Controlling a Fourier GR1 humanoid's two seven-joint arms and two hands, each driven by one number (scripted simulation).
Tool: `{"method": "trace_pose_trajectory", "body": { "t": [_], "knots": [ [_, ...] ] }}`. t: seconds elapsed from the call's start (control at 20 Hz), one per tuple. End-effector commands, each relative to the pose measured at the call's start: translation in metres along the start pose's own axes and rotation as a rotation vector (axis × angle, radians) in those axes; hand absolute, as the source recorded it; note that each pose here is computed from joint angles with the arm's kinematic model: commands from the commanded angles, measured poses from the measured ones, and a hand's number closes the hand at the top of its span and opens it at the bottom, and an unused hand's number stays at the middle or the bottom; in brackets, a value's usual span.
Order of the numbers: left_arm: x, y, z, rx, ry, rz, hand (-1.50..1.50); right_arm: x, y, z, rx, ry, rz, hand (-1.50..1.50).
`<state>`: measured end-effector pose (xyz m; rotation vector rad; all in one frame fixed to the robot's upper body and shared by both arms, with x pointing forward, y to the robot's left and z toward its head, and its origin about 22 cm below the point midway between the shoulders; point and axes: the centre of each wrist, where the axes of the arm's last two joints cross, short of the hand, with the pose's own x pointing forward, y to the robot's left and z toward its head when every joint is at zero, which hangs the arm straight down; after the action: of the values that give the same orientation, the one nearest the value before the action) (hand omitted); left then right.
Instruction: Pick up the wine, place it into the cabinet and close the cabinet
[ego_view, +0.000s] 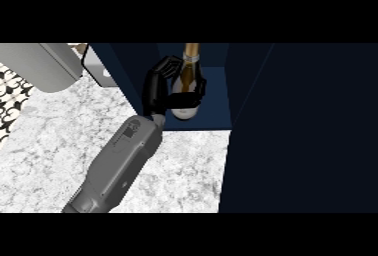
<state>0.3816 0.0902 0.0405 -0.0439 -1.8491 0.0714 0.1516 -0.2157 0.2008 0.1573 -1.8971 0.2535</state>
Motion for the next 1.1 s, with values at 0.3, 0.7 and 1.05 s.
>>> {"method": "trace_pose_trajectory", "body": {
  "t": [0.3, 0.7, 1.05],
  "knots": [
    [-0.016, 0.001, -0.017, 0.051, 0.032, -0.041, 1.50, 0.016, 0.001, 0.025, 0.053, -0.050, -0.048, -1.50],
    [0.003, -0.006, -0.049, 0.105, -0.093, -0.123, 1.50, 0.011, -0.004, 0.013, 0.046, -0.030, -0.044, -1.50],
    [-0.010, 0.007, -0.049, 0.093, -0.083, -0.127, 1.50, 0.007, 0.000, 0.018, 0.045, -0.047, -0.060, -1.50]
  ]
}}
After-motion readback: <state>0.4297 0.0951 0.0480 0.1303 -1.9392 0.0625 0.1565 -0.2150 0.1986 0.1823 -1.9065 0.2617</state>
